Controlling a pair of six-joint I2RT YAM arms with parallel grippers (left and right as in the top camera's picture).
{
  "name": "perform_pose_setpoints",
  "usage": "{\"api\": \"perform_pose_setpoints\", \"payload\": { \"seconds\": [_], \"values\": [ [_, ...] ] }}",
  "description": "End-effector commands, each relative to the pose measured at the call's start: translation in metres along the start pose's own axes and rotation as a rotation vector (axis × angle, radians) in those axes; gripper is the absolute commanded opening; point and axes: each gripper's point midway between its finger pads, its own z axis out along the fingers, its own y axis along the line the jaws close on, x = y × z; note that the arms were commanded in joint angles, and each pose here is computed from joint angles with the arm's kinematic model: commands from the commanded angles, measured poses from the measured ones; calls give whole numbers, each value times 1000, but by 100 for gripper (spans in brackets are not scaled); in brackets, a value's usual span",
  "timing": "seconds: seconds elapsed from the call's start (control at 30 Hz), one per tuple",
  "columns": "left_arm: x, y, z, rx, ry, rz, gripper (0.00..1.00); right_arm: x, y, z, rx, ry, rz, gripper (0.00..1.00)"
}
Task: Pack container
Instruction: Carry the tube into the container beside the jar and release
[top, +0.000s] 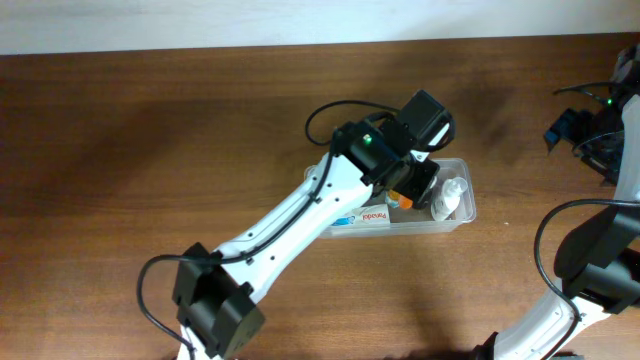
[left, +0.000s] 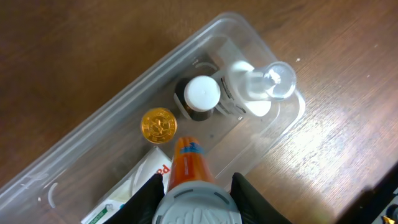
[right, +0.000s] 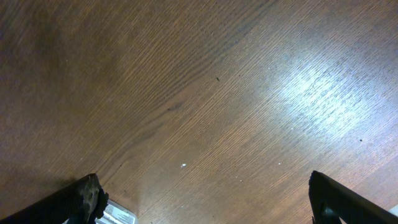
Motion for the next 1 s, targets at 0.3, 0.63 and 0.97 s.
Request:
{"api": "perform_pose_setpoints", "payload": {
  "seconds": [0.3,0.63,0.97],
  "values": [
    [1,-11,27,21,19,36,35,0,-1,-2,3,-6,10,98],
    [7,-9,42,13,51,34,35,0,-1,-2,3,-6,10,98],
    [15,-15,60,14,83,47,36,0,-1,-2,3,-6,10,99]
  ]
}}
